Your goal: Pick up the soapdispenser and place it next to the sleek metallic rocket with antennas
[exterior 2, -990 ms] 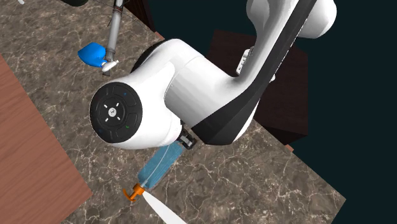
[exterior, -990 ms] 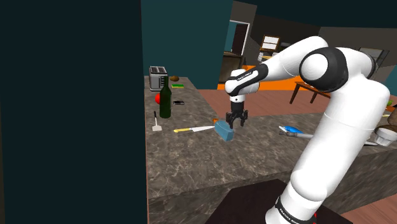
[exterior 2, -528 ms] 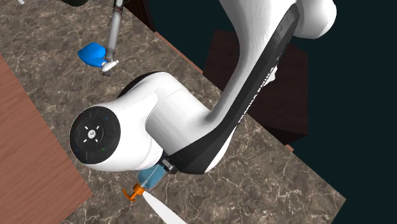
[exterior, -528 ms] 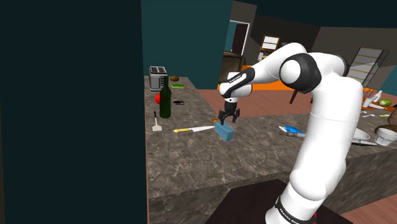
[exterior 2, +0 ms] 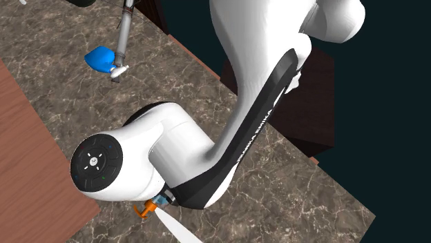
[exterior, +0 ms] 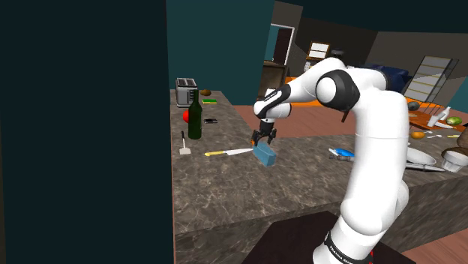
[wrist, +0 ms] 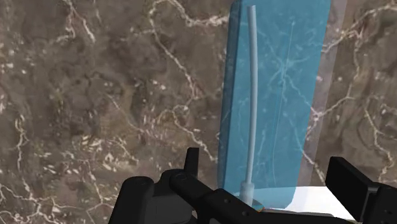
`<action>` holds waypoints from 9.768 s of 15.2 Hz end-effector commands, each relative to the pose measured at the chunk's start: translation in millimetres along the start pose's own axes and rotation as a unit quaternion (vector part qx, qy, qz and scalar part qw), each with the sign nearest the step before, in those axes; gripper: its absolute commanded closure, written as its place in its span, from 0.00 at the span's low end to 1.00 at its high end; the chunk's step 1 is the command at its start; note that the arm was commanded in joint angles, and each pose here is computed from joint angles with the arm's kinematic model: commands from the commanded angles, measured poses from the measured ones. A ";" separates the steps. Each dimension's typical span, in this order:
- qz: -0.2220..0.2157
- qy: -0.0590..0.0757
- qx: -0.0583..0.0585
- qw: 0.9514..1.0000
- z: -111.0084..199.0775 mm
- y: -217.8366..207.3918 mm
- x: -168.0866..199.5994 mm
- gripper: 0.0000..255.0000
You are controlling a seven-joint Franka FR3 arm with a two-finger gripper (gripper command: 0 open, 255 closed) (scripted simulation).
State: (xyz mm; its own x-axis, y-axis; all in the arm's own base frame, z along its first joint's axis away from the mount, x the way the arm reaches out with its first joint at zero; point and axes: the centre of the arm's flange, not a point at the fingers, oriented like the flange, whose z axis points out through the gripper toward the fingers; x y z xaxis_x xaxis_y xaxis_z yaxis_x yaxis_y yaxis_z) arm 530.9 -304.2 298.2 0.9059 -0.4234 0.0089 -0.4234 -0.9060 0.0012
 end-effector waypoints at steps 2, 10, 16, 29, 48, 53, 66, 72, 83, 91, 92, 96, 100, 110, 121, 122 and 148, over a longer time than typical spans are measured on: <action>0.000 0.001 0.000 1.000 15.3 -0.2 0.7 0.00; 0.000 0.001 0.000 1.000 23.6 -0.2 0.7 0.00; 0.000 0.001 0.000 1.000 23.6 -0.3 0.7 1.00; 0.000 0.001 0.000 1.000 -18.6 -0.2 1.1 1.00; 0.000 0.001 0.000 1.000 -118.9 -0.1 1.9 1.00; 0.000 0.001 0.000 1.000 -145.3 -0.1 2.2 1.00; 0.000 0.001 0.000 1.000 -214.0 0.0 2.8 1.00; 0.000 0.001 0.000 1.000 -245.7 0.1 3.1 1.00; 0.000 0.001 0.000 1.000 -250.4 120.2 -51.5 1.00; 0.000 0.001 0.000 1.000 -250.9 216.4 -95.2 1.00; 0.000 0.001 0.000 1.000 -251.0 228.4 -100.6 1.00; 0.000 0.001 0.000 1.000 -251.3 276.5 -122.5 1.00; 0.000 0.001 0.000 1.000 -251.6 323.0 -143.6 1.00; 0.000 0.001 0.000 1.000 -198.8 322.9 -144.1 1.00; 0.000 0.001 0.000 1.000 -140.7 322.9 -144.6 1.00; 0.000 0.001 0.000 1.000 -135.4 322.9 -144.6 1.00; 0.000 0.001 0.000 1.000 1.9 322.7 -145.8 1.00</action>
State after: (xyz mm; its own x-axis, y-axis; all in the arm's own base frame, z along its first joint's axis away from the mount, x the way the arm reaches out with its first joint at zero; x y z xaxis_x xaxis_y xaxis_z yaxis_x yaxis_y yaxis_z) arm 262.9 -534.8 301.3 0.9060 -0.4232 0.0099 -0.4232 -0.9060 0.0003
